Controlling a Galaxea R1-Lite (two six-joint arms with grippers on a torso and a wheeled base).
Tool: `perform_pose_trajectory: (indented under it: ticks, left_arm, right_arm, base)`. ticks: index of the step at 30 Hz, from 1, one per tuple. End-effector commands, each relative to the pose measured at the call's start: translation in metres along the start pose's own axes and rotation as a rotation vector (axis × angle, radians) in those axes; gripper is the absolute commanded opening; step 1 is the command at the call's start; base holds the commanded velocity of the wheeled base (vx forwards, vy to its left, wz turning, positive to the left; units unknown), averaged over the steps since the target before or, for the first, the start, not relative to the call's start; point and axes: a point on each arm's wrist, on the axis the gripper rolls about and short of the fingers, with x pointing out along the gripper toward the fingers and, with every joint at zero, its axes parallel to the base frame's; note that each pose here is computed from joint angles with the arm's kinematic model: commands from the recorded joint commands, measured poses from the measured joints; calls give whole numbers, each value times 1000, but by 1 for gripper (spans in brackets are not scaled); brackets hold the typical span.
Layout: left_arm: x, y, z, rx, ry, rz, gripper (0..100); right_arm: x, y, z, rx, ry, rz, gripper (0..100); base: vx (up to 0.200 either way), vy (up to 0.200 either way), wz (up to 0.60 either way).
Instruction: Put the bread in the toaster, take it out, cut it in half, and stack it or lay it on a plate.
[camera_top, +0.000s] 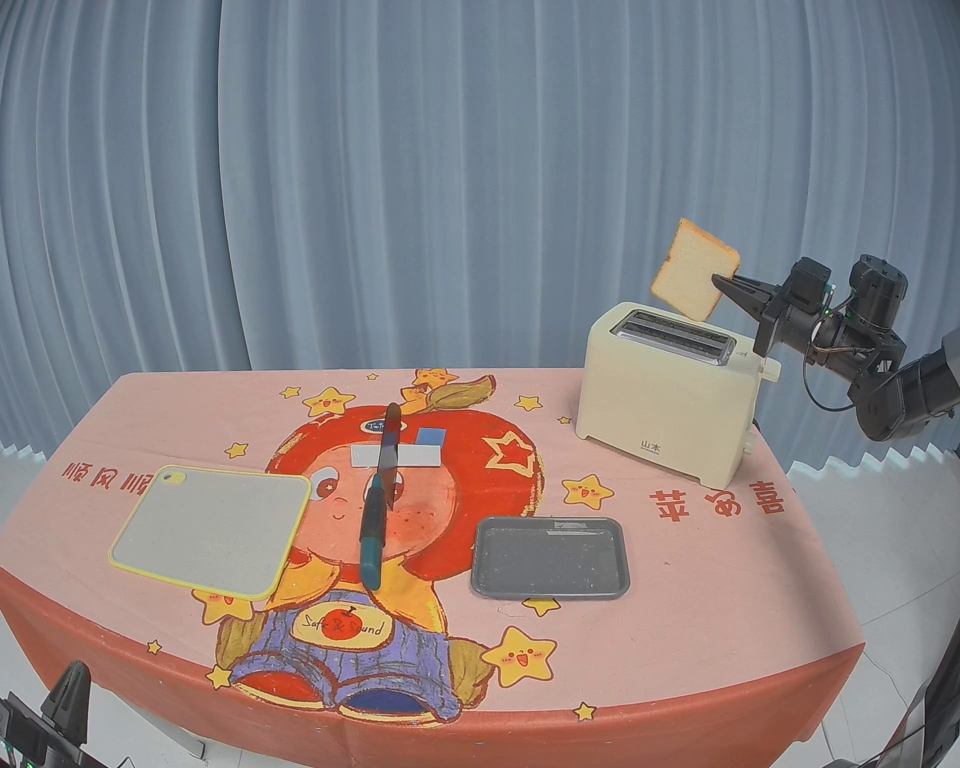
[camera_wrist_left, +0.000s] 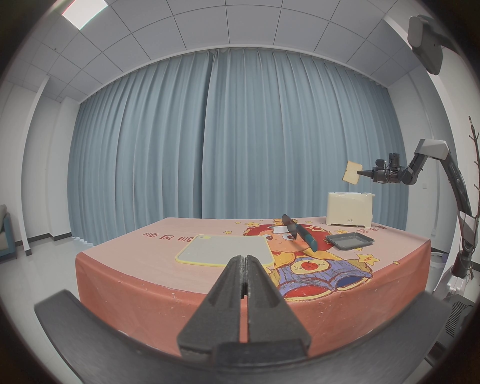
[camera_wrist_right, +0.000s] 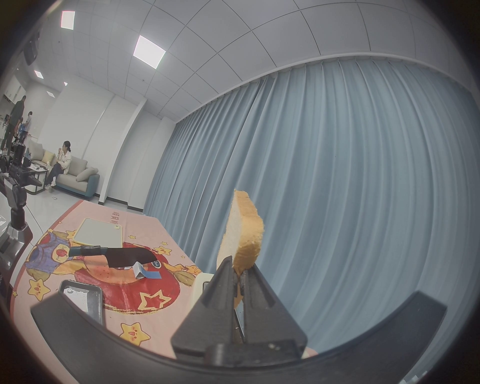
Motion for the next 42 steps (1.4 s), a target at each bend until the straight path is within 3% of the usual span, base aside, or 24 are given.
perform_pose_trajectory:
  ticks: [1,27,42]
  left_arm:
    - [1,0,-5,0,19,-1,0]
    - [1,0,-5,0,19,-1,0]
    - [1,0,-5,0,19,1,0]
  right_arm:
    - [-1,-1,1,-2,-2,-2,0]
    - [4,0,-13,17,19,6,0]
    - [-3,6,-31,50,70,10,0]
  base:
    - [0,0,0]
    - [0,0,0]
    - [0,0,0]
